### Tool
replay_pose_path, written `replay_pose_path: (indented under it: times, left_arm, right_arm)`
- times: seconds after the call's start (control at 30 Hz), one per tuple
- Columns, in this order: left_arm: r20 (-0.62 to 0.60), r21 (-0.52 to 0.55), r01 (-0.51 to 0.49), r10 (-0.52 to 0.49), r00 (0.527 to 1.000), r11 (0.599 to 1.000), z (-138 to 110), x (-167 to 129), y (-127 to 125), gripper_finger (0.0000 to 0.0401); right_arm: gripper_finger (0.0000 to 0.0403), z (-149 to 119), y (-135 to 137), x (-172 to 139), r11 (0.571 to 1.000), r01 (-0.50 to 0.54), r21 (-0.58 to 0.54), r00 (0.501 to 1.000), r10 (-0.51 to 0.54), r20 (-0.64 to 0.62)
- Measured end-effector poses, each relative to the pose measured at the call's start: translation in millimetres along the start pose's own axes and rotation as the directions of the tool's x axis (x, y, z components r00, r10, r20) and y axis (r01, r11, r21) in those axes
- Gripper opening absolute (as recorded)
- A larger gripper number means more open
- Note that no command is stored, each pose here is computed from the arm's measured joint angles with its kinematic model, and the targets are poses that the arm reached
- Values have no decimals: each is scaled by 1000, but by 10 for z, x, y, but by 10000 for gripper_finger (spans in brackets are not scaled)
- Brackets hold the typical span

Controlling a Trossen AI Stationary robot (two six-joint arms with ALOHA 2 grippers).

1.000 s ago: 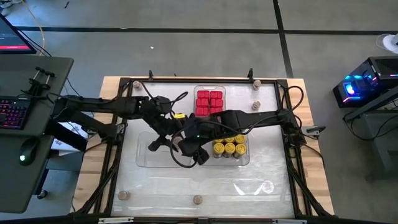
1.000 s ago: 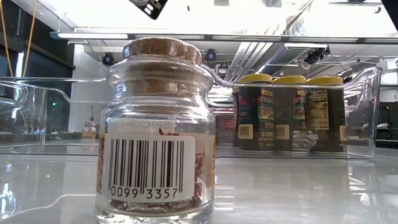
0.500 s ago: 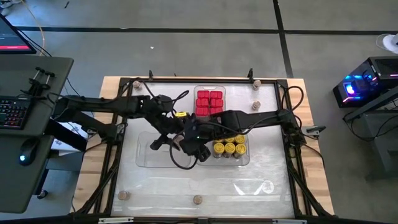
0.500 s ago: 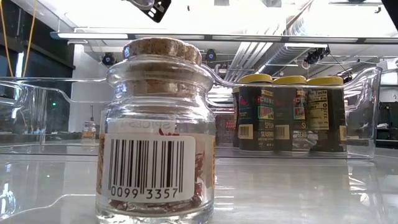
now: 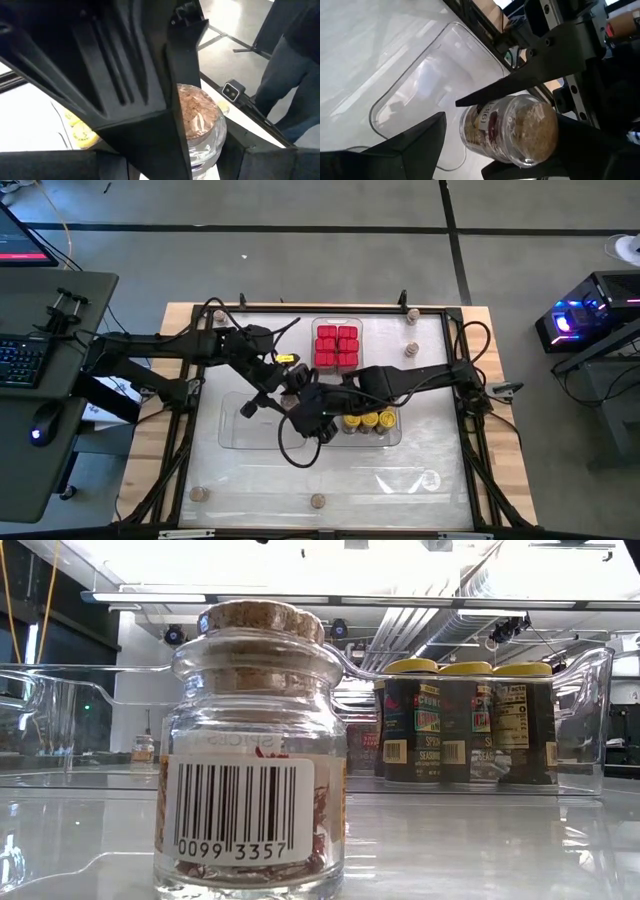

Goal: Sort spices by type
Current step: Put the brown seasoning bottle into the bottom left transparent bin

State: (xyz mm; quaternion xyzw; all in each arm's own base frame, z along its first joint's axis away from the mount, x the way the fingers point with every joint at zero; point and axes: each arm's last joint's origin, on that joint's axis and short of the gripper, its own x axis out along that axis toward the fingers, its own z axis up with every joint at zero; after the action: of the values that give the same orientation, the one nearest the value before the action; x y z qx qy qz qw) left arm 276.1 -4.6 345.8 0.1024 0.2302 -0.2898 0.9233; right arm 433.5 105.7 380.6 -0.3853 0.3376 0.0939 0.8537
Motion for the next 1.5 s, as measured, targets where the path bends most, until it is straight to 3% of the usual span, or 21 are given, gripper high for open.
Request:
replay_pose_path:
  times: [0.27, 0.57, 0.67, 0.87, 1.13, 1.5]
  left_arm:
    - [3, -5, 4, -4, 1000, 1000, 7, 10, 5, 155]
    - [-13, -12, 2, -2, 1000, 1000, -9, 10, 1, 159]
    - [-18, -15, 0, 0, 1000, 1000, -13, 10, 0, 171]
    - [-4, -40, -7, 7, 1000, 999, 5, 6, 8, 199]
    - [-1, -73, -31, 31, 1000, 997, -14, -50, 66, 206]
    - [-56, -173, -181, 174, 983, 968, -104, -585, 71, 206]
  right_arm:
    - [318, 1, 2, 7, 1000, 8, -1, 1000, -8, -6]
    - [212, -22, -41, 20, 1000, 4, 13, 1000, -4, 5]
    - [193, -33, -53, 23, 1000, -3, 15, 1000, 3, 7]
    - [184, -50, -36, 52, 1000, -27, 2, 1000, 27, -1]
    - [174, -79, -48, 62, 1000, -30, 8, 999, 31, -18]
    - [173, -194, -134, 112, 996, -74, 56, 997, 76, -34]
